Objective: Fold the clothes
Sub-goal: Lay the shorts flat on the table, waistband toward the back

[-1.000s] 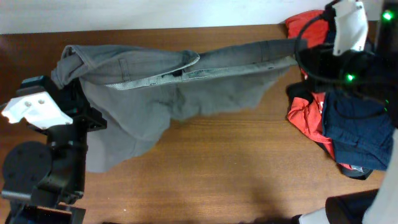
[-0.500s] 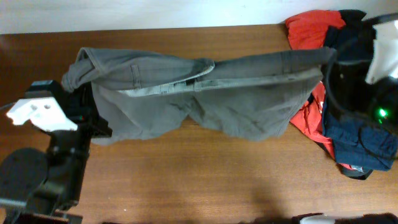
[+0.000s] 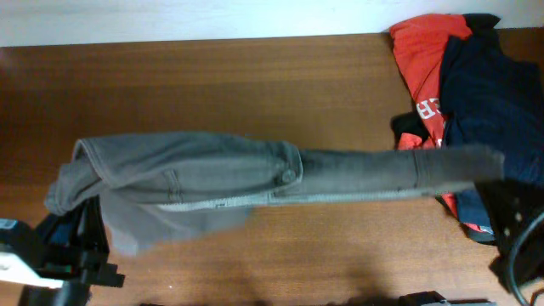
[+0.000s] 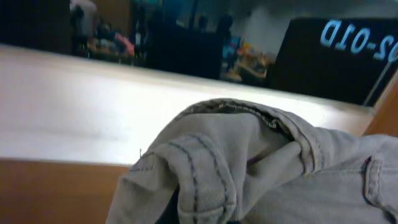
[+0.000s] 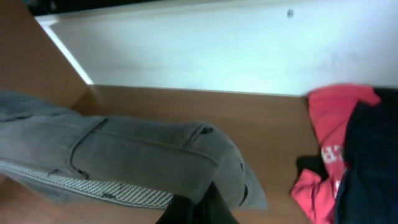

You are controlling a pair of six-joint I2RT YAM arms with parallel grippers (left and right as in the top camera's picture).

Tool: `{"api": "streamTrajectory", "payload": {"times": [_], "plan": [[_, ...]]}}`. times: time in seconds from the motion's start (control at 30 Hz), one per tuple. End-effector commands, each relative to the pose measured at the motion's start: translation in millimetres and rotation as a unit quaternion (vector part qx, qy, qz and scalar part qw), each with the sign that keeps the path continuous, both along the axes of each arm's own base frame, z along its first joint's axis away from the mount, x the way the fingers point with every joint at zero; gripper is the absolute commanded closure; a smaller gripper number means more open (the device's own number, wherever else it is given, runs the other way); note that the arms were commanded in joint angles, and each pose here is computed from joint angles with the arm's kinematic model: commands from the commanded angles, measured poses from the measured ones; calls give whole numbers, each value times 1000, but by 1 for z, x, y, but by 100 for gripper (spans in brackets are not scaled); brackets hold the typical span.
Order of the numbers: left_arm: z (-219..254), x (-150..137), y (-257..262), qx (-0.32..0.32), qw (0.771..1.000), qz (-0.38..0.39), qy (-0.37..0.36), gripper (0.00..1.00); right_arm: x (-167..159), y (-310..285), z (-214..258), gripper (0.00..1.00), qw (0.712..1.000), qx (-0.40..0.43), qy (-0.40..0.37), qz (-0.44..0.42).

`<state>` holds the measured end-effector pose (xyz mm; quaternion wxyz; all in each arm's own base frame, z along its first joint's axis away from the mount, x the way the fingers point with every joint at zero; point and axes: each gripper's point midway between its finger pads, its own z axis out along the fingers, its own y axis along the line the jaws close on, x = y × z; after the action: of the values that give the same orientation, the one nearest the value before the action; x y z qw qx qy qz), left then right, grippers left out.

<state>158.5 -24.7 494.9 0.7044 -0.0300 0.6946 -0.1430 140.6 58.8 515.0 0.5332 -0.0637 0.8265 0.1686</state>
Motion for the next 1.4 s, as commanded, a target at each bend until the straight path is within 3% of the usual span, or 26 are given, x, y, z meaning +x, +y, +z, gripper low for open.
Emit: {"api": "streamTrajectory", "payload": {"times": [0.0,0.1,0.3,0.5,0.67,0.97,1.17,1.2,1.23,1.27,1.37], "plan": [[-9,2,29,-25,996,84,24,99,12,-25,-23,96,995,-9,45,-84],[-23,14,27,-20,995,85,54,99,28,-25,-46,96,992,-18,91,-86],[-88,70,17,-3,981,89,170,99,83,-21,-104,96,974,-44,209,-81],[-166,139,6,22,951,95,293,99,157,-15,-175,96,941,-76,324,-65],[-222,201,-5,39,928,96,358,99,231,-9,-238,96,922,-96,371,-46],[-329,308,-24,47,916,95,388,99,333,-1,-361,96,907,-101,406,-43],[-373,371,-35,31,939,93,329,98,398,5,-405,96,933,-92,344,-47],[-373,383,-36,25,947,94,306,77,412,7,-404,86,942,-88,320,-47],[-370,392,-37,20,954,96,283,51,424,8,-403,65,949,-86,299,-48],[-359,410,-38,7,968,99,232,1,442,12,-396,1,961,-81,260,-49],[-339,420,-40,-4,978,97,187,1,452,14,-383,1,969,-76,230,-49]]}}
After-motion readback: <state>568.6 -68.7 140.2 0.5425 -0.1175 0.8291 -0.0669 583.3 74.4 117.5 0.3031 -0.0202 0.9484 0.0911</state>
